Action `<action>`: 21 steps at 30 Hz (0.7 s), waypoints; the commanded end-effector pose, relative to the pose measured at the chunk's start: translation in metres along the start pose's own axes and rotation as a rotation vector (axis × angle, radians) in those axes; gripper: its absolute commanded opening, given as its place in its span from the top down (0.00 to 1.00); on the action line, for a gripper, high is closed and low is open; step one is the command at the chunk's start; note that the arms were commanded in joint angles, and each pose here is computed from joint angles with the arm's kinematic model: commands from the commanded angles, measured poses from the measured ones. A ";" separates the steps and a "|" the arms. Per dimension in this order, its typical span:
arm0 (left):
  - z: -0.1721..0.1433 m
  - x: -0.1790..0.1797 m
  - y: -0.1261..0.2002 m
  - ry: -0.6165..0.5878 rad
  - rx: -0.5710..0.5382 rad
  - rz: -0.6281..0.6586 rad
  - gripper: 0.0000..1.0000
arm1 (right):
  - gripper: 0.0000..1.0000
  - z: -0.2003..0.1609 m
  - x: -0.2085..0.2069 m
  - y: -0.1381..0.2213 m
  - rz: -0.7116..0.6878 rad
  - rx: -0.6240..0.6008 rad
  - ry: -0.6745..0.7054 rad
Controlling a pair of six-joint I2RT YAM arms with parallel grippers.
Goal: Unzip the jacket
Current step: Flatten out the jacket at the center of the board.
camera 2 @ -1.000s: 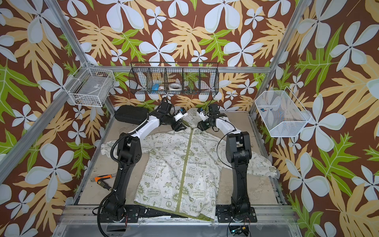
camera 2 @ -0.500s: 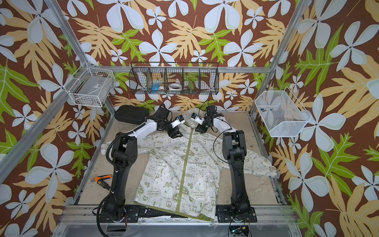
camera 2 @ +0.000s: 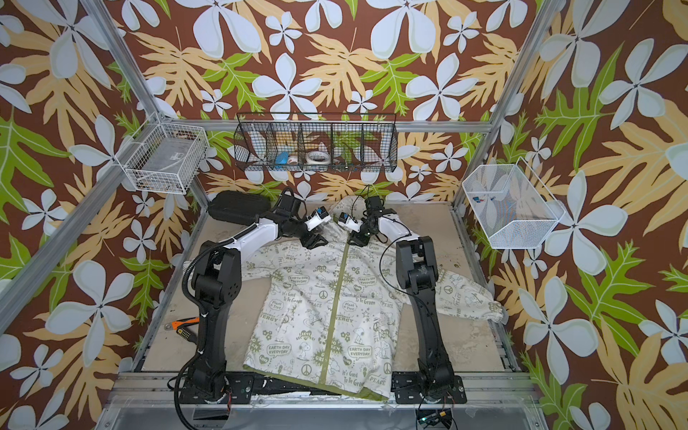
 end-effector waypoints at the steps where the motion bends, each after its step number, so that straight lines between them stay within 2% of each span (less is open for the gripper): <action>1: 0.007 0.001 0.005 -0.002 -0.039 0.001 0.33 | 0.46 -0.003 -0.012 -0.002 -0.110 0.059 -0.032; 9: 0.003 0.001 0.003 0.004 -0.028 0.018 0.35 | 0.39 0.000 -0.018 0.006 -0.193 0.073 -0.026; 16: 0.000 0.000 0.002 0.012 -0.022 0.025 0.34 | 0.34 -0.004 -0.024 -0.003 -0.179 0.066 -0.052; 19: -0.001 0.001 0.001 0.020 -0.019 0.032 0.34 | 0.39 -0.019 -0.016 -0.015 -0.103 0.105 -0.069; 21: -0.002 0.002 0.000 0.028 -0.014 0.047 0.34 | 0.47 -0.027 -0.008 -0.021 -0.044 0.123 -0.090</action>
Point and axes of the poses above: each gripper's point midway between its finger pads, its own y axis back along the fingers, its own x axis along the line the jaws close on, z = x × y, the point moved 9 cm from there along y, back along the fingers, and after that the axes turned 13 degrees about -y, right-handed, at the moved point
